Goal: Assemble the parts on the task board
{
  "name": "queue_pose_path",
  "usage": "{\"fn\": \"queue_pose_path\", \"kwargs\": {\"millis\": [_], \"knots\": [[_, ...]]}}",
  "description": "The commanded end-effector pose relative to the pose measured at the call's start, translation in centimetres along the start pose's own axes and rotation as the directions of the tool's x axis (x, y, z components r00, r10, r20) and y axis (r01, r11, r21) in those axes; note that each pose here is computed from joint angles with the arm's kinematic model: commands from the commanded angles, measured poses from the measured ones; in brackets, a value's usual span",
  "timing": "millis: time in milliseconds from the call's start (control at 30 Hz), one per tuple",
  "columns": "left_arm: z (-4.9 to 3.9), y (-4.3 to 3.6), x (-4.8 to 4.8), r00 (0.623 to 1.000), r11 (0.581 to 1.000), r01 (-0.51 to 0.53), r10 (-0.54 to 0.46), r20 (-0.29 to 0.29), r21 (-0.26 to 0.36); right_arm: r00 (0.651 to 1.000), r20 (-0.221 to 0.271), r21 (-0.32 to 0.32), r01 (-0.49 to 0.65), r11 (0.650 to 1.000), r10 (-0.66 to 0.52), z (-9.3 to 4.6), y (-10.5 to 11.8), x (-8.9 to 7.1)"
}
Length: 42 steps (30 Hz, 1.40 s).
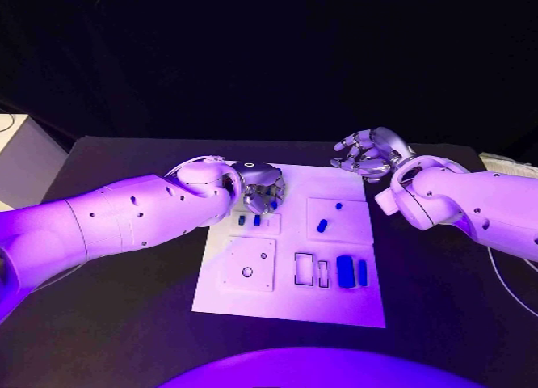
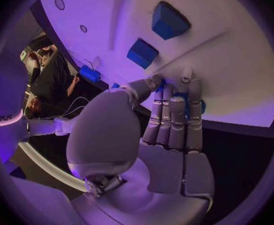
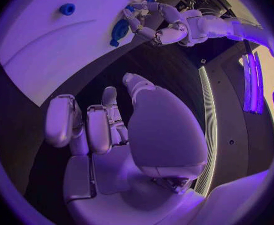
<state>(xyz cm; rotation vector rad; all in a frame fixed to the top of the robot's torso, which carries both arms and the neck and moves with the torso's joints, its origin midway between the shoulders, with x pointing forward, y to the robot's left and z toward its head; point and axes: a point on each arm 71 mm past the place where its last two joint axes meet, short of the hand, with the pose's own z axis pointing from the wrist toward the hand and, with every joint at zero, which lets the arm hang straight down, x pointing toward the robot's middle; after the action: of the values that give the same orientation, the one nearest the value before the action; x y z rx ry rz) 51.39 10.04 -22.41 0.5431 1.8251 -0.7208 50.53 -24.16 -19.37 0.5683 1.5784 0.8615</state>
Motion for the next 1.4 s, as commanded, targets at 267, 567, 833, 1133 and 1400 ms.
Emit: {"fn": "queue_pose_path", "kwargs": {"millis": [267, 567, 833, 1133, 1400], "knots": [[0.06, -0.07, 0.51, 1.0, 1.0, 0.001, -0.001, -0.021, 0.017, 1.0, -0.011, -0.014, 0.001, 1.0, -0.001, -0.1, 0.2, 0.2], [-0.11, -0.14, -0.01, 0.998, 0.999, 0.014, -0.016, 0.059, 0.036, 1.0, -0.012, -0.016, 0.0, 1.0, -0.001, 0.0, 0.2, 0.2], [-0.75, -0.09, -0.58, 0.991, 0.997, 0.042, -0.049, 0.128, 0.058, 1.0, -0.013, -0.018, 0.0, 1.0, 0.0, -0.1, 0.2, 0.2], [-2.36, -0.27, -2.23, 0.976, 0.99, 0.11, -0.125, 0.176, 0.092, 1.0, -0.013, -0.017, 0.0, 1.0, 0.0, 0.0, 0.3, 0.3], [-3.87, 0.35, -2.84, 0.974, 0.986, 0.151, -0.161, 0.161, 0.077, 1.0, -0.011, -0.016, 0.0, 1.0, 0.0, -0.1, 0.2, 0.2]]}}
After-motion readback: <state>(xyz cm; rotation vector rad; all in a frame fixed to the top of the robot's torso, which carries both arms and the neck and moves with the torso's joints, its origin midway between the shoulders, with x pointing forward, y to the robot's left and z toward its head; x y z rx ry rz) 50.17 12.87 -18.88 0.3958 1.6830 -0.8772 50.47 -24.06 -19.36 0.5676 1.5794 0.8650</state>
